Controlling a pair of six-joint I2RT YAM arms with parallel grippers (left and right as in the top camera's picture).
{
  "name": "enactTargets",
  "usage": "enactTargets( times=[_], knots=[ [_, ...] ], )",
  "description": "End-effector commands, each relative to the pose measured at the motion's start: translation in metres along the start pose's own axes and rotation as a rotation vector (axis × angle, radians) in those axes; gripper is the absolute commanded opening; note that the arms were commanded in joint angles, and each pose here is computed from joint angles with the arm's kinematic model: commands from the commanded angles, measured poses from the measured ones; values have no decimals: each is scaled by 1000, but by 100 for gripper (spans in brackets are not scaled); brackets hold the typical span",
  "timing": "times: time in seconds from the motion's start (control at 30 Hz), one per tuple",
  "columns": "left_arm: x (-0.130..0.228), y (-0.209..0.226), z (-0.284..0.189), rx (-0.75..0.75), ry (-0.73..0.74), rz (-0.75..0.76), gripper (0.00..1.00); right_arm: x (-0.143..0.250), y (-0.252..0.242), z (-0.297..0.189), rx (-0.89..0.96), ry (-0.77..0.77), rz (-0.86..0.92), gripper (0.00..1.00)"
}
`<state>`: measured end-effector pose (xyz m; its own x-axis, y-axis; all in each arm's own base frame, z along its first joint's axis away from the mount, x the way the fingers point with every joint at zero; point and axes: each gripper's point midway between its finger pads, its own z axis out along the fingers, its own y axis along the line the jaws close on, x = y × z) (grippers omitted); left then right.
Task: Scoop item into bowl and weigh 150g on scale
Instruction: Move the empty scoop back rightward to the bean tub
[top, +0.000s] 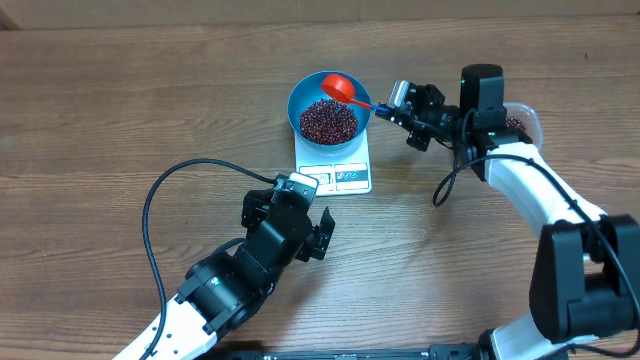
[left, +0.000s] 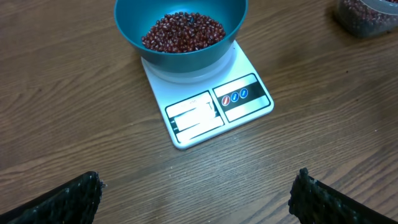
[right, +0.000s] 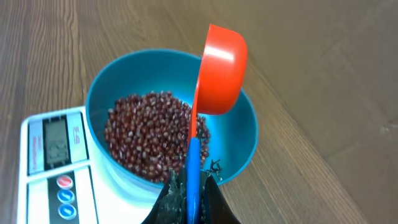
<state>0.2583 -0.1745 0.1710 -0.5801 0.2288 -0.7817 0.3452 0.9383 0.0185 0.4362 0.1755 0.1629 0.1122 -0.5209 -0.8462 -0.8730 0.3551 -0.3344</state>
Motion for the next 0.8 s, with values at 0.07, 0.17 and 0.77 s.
enactTargets(
  times=[0.07,0.17,0.77],
  knots=[
    [2,-2,-1,6,1,-10,99,-45,-19,-32,100,-52,192,3],
    [2,-2,-1,6,1,-10,100,-53,-28,-46,137,-73,333,4],
    [2,-2,-1,6,1,-10,100,35,-50,-208,464,75,1003,4]
  ],
)
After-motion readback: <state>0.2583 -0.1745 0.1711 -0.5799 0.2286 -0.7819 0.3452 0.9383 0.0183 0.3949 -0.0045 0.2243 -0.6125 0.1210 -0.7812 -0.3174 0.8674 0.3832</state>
